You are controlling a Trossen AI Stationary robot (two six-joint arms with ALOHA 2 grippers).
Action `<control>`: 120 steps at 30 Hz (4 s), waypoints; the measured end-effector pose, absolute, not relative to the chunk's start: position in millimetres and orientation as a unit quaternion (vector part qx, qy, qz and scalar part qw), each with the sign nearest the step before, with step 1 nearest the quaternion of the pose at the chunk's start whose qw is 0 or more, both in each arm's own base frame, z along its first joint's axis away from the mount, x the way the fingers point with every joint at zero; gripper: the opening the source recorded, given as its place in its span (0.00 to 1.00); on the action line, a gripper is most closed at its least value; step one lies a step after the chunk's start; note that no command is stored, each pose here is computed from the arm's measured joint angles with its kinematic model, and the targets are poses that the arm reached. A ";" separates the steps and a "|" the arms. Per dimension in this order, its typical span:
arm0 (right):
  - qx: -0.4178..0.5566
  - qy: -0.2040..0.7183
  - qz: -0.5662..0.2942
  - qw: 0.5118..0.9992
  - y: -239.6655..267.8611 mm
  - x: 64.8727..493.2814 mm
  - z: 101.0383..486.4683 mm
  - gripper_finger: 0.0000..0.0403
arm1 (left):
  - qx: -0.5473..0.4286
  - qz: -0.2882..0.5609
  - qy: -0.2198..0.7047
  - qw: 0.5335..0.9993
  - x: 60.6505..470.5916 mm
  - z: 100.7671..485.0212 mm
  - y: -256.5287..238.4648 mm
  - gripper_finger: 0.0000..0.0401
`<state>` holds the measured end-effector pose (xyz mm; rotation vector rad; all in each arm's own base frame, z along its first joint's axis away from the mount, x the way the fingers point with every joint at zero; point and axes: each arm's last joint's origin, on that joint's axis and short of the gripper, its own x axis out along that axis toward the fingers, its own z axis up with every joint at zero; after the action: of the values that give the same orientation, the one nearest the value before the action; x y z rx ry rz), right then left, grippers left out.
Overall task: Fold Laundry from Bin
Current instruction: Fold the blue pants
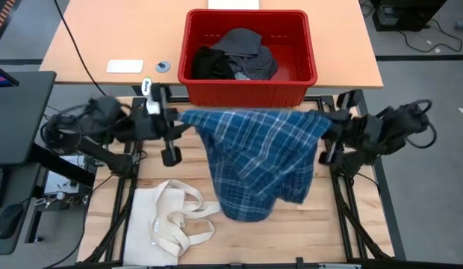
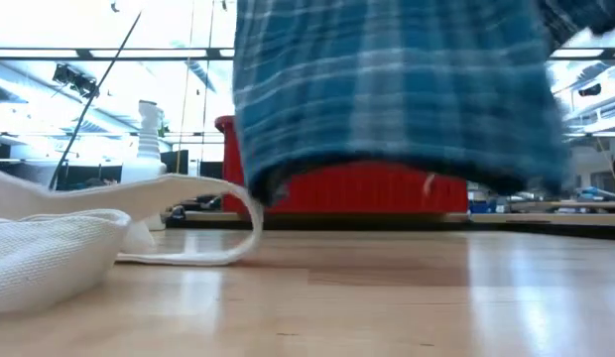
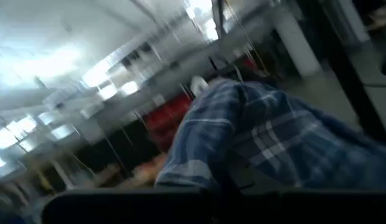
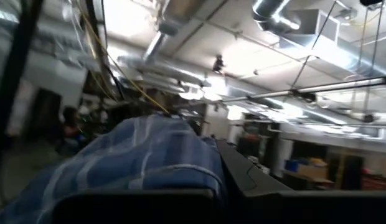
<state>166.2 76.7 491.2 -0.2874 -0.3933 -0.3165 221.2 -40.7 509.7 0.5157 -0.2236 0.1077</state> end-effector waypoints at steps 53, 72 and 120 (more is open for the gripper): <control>-0.248 -0.218 -0.102 0.938 90.0 174.5 543.2 0.02 | 0.365 -0.046 0.071 0.927 248.8 501.5 -69.8 0.44; -0.233 -0.246 -0.049 0.940 98.3 159.6 547.0 0.02 | 0.391 -0.049 0.136 0.909 259.7 484.6 -68.3 0.45; -0.202 -0.191 -0.151 0.949 90.7 163.2 545.6 0.02 | 0.295 -0.156 0.016 0.943 320.5 373.5 -82.6 0.45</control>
<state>163.2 90.7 545.6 -0.4113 -0.3889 -0.3080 320.5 -82.6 373.5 0.6011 0.0323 -0.3187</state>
